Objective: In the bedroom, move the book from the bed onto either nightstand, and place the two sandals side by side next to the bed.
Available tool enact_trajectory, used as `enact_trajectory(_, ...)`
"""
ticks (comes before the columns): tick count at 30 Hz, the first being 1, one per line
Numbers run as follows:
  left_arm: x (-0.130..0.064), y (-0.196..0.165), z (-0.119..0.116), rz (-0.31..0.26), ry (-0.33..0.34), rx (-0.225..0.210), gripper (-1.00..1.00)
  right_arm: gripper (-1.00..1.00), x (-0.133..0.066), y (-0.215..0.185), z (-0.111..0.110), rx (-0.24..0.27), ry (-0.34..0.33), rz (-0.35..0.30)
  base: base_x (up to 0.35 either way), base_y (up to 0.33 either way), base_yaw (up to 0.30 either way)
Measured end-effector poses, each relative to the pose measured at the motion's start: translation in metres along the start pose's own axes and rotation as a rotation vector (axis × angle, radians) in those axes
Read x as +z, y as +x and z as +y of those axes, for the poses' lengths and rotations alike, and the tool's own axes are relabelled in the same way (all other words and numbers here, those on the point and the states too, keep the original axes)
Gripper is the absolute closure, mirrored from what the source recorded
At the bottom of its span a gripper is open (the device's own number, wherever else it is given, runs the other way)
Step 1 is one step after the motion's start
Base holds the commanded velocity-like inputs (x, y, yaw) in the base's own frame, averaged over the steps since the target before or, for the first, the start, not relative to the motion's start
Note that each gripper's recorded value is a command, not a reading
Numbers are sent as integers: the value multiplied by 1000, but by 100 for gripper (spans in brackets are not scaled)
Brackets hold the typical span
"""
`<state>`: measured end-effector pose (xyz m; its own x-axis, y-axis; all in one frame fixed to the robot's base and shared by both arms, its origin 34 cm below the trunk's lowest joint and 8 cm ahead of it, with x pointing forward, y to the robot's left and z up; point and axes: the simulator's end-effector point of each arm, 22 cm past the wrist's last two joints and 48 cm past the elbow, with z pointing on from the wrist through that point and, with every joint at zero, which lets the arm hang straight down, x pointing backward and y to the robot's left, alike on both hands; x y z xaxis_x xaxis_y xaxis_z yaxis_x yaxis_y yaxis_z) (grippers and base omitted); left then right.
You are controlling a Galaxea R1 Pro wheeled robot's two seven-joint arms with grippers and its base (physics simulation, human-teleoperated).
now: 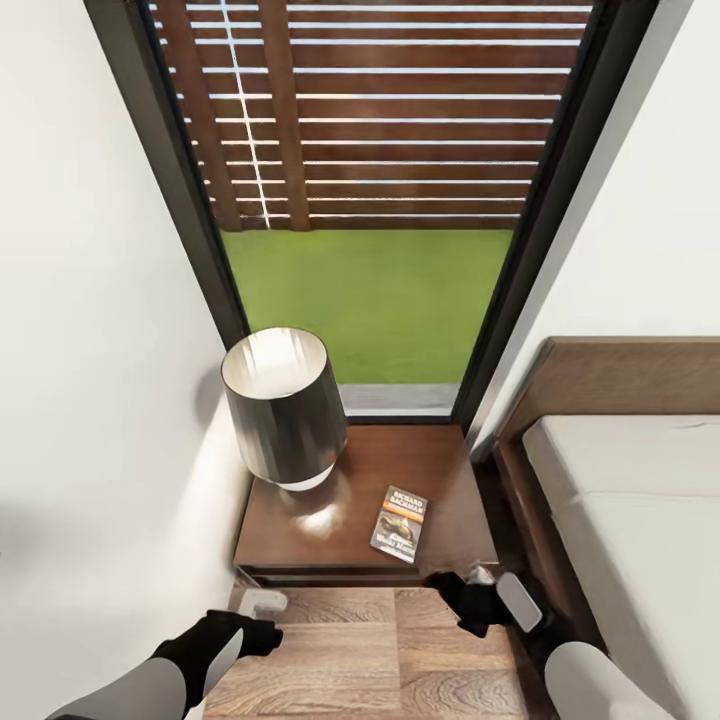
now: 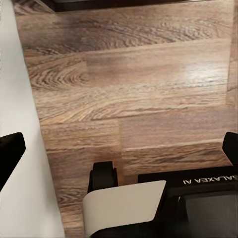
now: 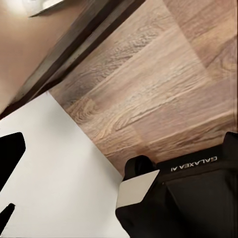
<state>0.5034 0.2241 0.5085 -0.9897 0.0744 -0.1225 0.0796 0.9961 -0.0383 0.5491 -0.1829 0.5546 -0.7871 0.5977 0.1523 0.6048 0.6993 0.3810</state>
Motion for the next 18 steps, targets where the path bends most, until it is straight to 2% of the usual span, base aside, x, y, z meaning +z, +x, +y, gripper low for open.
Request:
enact_trajectory(4, -5, 1, -1, -7, 0, 0, -100, -100, 4, 26, -37, 21, 48, -20, 0, 0, 0)
enact_trajectory(5, -6, 1, -1, -7, 0, 0, -100, -100, 3, 26, -37, 22, 48, -21, 0, 0, 0)
enact_trajectory(7, -8, 5, -1, -10, 1, 1, -100, -100, 4, 41, -53, 31, 71, -19, 0, 0, 0)
enact_trajectory(9, -9, 16, -2, -4, 1, 1, -100, -100, 5, 58, -70, 43, 95, -9, 0, 0, 0)
enact_trajectory(10, -10, 16, -2, -4, 2, 1, -100, -100, 4, 58, -70, 44, 95, -9, 0, 0, 0)
enact_trajectory(16, -13, 58, -5, 19, 4, 0, -100, -100, 4, 106, -125, 86, 185, 0, 0, 0, 0)
enact_trajectory(17, -14, 58, -5, 19, 4, 0, -100, -100, 3, 107, -124, 87, 185, -1, 0, 0, 0)
enact_trajectory(18, -15, 64, -5, 23, 4, 0, -100, -100, 2, 114, -134, 92, 202, -3, 0, 0, 0)
